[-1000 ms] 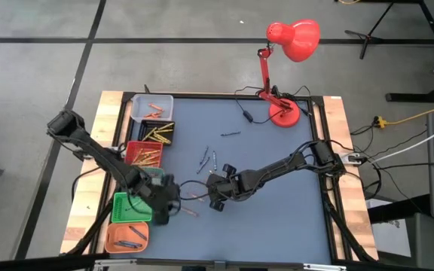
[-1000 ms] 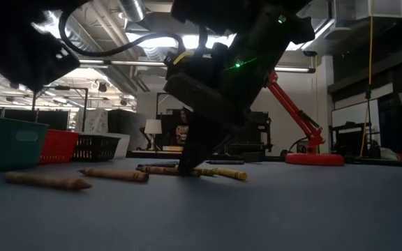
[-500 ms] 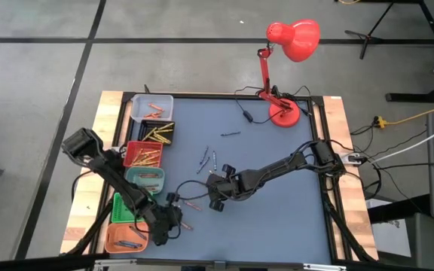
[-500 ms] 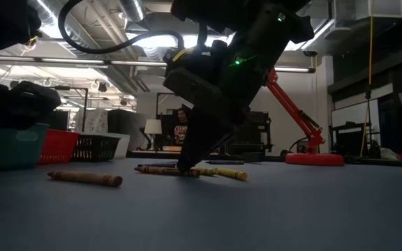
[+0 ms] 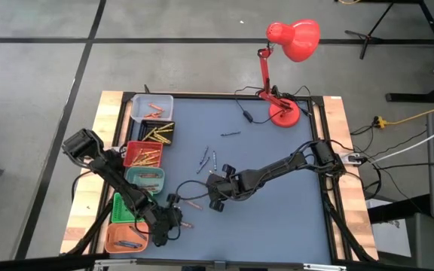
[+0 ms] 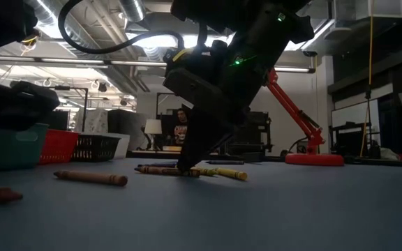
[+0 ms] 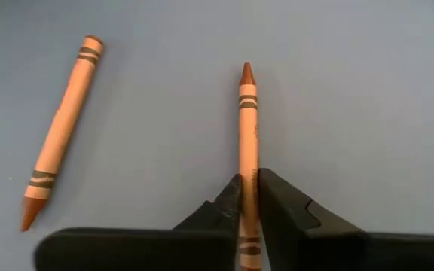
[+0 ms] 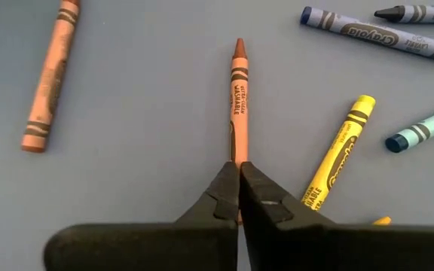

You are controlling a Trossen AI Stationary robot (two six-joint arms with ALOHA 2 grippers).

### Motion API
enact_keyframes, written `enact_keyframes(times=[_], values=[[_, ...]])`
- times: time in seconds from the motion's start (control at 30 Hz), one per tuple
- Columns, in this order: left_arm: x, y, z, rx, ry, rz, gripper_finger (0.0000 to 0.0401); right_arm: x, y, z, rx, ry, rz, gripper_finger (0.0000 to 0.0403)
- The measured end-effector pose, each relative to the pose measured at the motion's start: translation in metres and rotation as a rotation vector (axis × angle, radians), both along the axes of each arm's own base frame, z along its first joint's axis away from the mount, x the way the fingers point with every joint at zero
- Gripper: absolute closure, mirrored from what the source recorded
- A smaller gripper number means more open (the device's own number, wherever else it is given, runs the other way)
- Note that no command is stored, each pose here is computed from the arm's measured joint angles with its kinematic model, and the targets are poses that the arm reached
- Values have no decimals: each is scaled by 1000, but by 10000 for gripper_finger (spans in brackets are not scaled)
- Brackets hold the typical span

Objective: Sort crayons
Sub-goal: Put the brown crayon into the blue bin

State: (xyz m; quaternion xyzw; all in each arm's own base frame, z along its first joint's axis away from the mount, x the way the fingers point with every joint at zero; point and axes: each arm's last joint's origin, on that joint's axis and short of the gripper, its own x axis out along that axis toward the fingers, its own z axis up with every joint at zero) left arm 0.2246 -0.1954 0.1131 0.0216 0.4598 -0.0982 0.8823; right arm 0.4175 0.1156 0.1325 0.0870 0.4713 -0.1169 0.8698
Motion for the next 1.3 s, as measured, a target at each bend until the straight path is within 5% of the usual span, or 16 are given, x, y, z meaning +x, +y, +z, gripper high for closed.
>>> enact_keyframes(times=[0.37,0.77,1.3], values=[[0,1,4,1,-9,6,393,0,0,0,0,1,0,400],[-14,15,73,-43,-107,34,397,0,0,0,0,1,1,400],[-78,78,111,132,105,352,397,0,0,-1,0,1,1,400]])
